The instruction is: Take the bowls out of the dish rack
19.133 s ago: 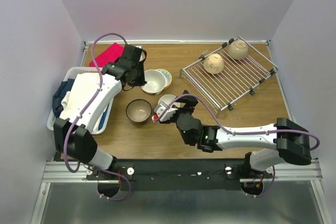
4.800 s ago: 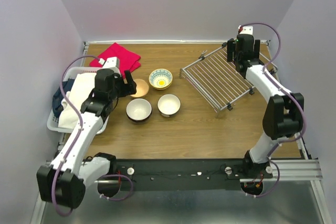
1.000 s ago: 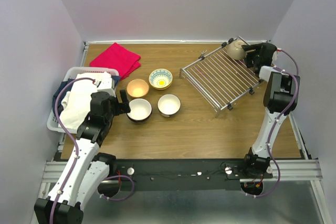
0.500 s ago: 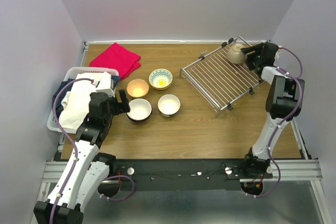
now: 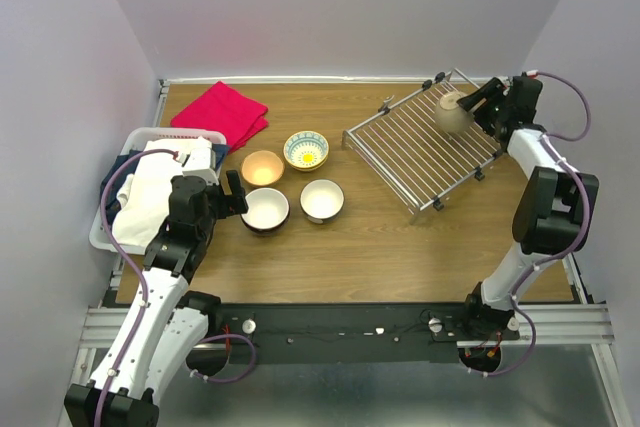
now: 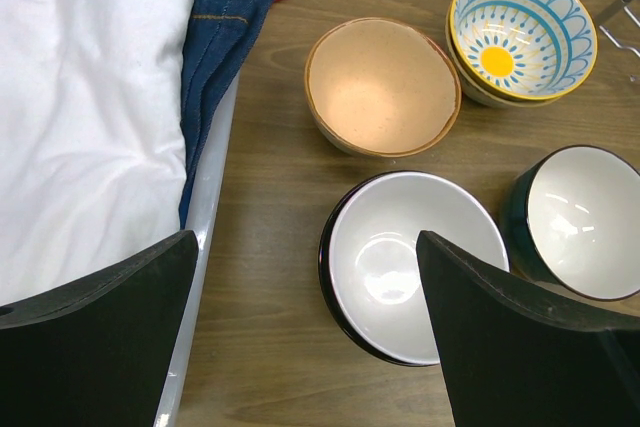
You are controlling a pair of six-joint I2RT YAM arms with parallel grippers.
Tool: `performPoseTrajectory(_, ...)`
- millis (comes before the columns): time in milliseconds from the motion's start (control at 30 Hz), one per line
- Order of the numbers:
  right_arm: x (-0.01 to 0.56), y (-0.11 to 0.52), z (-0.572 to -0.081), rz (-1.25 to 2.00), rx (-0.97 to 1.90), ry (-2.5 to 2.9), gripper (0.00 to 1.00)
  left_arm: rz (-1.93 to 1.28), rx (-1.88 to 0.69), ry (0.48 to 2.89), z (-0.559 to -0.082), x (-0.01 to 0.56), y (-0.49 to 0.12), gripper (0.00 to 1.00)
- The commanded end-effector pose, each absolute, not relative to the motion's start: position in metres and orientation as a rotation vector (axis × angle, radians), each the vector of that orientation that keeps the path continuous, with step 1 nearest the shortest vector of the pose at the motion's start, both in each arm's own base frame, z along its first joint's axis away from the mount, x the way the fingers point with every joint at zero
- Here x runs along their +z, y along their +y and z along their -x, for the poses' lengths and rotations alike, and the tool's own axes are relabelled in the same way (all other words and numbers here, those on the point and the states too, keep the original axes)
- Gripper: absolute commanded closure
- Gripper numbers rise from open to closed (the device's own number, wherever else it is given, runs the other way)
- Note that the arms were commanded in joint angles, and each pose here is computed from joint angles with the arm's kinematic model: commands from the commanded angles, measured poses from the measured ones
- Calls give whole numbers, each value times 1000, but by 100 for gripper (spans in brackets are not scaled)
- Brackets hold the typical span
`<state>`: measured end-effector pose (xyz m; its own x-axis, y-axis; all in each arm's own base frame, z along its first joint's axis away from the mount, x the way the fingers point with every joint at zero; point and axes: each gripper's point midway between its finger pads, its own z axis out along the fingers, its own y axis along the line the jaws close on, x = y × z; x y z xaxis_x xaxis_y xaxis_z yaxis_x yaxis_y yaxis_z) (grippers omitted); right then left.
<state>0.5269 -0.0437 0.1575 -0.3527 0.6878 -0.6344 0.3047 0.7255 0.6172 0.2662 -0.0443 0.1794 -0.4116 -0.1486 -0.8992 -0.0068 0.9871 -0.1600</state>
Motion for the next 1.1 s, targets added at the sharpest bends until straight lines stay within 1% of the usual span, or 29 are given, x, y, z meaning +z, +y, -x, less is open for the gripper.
performPoseTrajectory(0,195,-19,-509,-486,437,1976,76,106,-162,1984,-268,178,-46,1)
performPoseTrajectory(167,205,-4,-492,-326,307,2009,77,104,-180,1994,-268,177,-49,1)
performPoseTrajectory(200,214,7,-488,-281,296,1999,77,103,-185,2001,-269,175,-50,1)
performPoseTrajectory(533,231,54,-454,60,19,1959,78,114,-276,2030,-280,177,-66,1)
performPoseTrajectory(567,236,51,-451,105,-60,1943,78,113,-288,2025,-282,181,-68,1)
performPoseTrajectory(600,234,63,-446,155,-82,1937,78,124,-303,2037,-284,180,-71,1)
performPoseTrajectory(767,243,71,-430,293,-302,1856,78,126,-393,2051,-293,188,-87,1)
performPoseTrajectory(900,263,92,-413,454,-458,1722,78,131,-448,2087,-301,189,-98,1)
performPoseTrajectory(1067,277,107,-394,530,-595,1586,78,124,-518,2099,-311,203,-111,1)
